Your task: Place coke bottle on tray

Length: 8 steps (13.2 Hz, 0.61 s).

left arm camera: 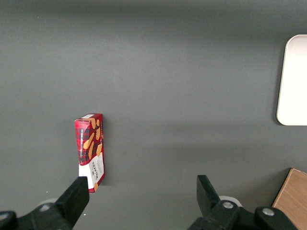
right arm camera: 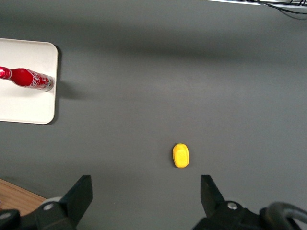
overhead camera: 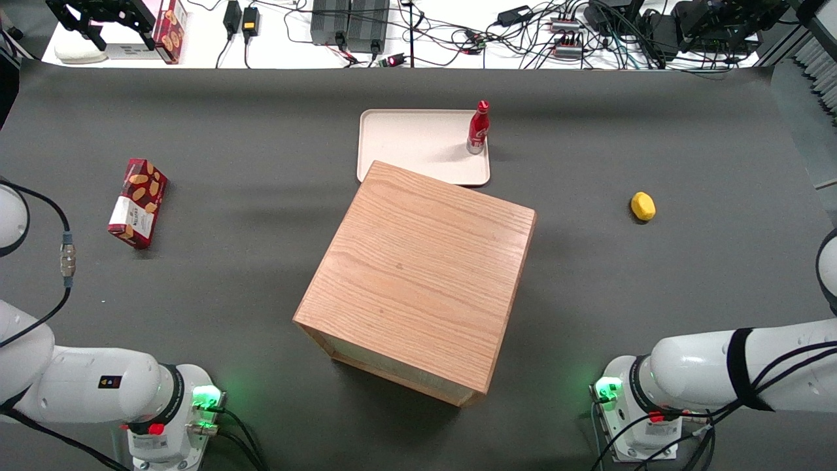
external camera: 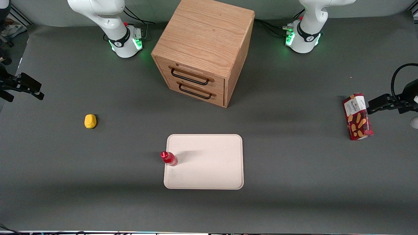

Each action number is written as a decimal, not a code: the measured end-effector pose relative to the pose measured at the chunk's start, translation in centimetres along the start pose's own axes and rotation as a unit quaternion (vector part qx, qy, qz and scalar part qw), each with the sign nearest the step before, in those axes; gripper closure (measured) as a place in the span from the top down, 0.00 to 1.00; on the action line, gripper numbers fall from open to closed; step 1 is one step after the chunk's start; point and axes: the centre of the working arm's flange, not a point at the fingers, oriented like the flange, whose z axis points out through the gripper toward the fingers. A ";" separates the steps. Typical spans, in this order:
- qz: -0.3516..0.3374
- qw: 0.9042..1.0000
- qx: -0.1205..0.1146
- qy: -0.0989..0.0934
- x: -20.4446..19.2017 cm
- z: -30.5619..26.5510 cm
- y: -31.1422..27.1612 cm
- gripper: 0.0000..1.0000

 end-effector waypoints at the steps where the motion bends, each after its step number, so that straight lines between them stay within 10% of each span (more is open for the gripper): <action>1: -0.004 1.000 0.001 -0.001 0.1 0.1 -0.5 1.00; 8: -0.010 1.000 0.005 -0.029 -0.4 0.3 -1.1 1.00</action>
